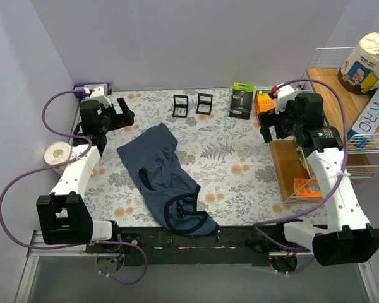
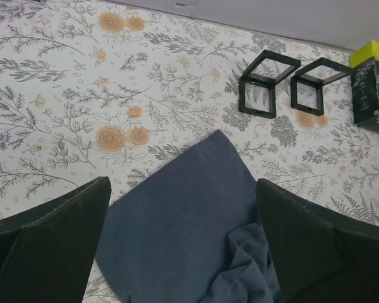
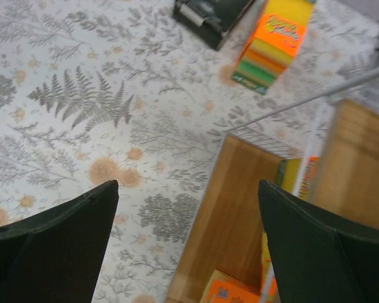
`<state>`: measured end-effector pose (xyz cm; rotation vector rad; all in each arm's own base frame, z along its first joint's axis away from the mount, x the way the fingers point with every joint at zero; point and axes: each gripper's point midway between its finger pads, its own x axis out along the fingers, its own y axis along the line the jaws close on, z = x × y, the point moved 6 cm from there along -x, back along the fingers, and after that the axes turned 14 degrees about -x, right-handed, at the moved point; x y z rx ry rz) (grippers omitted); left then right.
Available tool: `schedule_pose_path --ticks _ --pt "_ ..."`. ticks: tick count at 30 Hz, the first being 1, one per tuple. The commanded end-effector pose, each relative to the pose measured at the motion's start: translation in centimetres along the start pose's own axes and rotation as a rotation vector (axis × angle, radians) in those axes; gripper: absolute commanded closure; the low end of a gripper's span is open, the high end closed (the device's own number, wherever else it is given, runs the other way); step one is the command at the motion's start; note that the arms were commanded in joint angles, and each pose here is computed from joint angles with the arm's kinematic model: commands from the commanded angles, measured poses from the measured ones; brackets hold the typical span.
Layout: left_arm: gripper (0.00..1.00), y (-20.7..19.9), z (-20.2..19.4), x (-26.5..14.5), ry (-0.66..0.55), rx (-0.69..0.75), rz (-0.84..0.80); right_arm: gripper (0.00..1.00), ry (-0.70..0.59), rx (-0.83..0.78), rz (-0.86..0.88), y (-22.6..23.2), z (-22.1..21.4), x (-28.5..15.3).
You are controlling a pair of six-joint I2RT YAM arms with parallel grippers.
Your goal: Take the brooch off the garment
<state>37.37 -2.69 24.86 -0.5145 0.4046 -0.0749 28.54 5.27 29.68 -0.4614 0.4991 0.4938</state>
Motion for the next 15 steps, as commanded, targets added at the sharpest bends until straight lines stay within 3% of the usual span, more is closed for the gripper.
schedule_pose_path --ticks 1,4,15 --pt "0.02 -1.8 1.8 -1.5 -0.094 -0.033 -0.09 0.02 0.119 -0.154 -0.207 -3.0 1.2 -5.7" --pt "0.02 -1.8 1.4 -1.1 -0.072 -0.049 -0.098 0.02 0.167 -0.155 -0.161 -2.9 0.9 -5.3" --pt "0.02 -0.8 -2.1 -2.2 0.042 -0.118 -0.068 0.02 0.066 -0.071 0.021 -0.4 1.7 -2.3"
